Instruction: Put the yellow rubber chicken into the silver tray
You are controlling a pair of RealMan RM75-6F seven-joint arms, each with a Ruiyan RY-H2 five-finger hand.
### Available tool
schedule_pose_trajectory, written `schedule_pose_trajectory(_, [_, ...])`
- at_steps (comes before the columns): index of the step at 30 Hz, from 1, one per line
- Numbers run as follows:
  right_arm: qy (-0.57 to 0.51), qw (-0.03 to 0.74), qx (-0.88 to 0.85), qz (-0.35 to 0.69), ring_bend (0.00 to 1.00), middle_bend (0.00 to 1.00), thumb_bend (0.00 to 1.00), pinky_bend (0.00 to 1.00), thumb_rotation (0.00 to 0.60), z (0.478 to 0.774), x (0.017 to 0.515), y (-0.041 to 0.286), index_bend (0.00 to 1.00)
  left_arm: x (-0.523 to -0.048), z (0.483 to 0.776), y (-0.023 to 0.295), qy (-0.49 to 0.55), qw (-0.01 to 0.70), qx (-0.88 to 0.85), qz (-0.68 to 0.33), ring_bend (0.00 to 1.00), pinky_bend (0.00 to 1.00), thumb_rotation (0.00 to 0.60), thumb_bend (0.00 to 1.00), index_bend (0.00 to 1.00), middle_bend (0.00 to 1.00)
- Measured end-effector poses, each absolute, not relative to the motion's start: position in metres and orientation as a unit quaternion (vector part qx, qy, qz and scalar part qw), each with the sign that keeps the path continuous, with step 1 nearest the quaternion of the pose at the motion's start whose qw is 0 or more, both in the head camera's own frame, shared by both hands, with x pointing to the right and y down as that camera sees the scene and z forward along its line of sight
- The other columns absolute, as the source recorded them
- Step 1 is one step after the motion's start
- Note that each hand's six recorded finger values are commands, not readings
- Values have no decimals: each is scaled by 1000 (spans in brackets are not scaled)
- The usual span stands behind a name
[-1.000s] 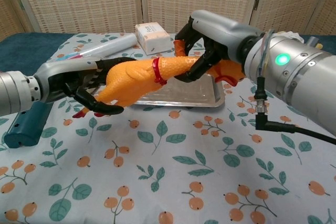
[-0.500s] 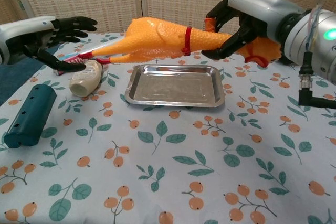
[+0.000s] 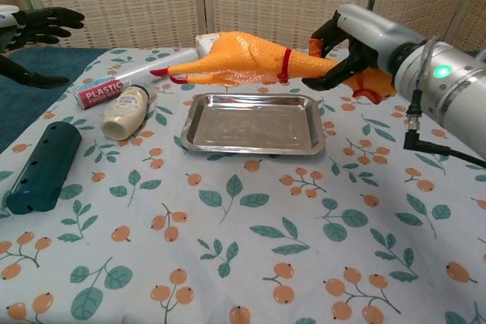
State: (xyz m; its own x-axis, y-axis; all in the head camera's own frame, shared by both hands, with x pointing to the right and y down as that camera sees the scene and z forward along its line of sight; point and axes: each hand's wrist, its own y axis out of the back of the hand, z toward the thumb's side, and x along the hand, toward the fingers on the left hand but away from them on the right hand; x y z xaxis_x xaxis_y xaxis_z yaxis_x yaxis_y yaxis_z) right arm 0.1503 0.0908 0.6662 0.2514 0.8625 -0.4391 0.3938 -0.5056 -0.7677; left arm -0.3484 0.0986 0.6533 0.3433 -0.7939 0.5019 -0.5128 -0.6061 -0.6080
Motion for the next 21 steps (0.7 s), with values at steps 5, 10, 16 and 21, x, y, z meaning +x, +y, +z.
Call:
schedule_pose_trajectory(5, [-437,265,-732,450,718,563,319,863,600,700,143,84,909,-344,659,105,388,178,-808,-406,0,0,600,267,0,0])
schedule_pose_trajectory(10, [-445,275,-719,457,718,563,319,862,600,730,136,80,909,-343,665,105,375,180,-809,-415,0,0,600,270,0,0])
schedule_pose_trajectory(16, [-445,288,-712,461,716,563,316,861,600,753,127,78,909,-349,671,102,379,172,-806,-422,0,0,600,268,0,0])
schedule_pose_trajectory(21, [-437,298,-707,469,687,563,311,846,600,765,124,80,818,-352,674,101,379,165,-806,-423,0,0,600,276,0,0])
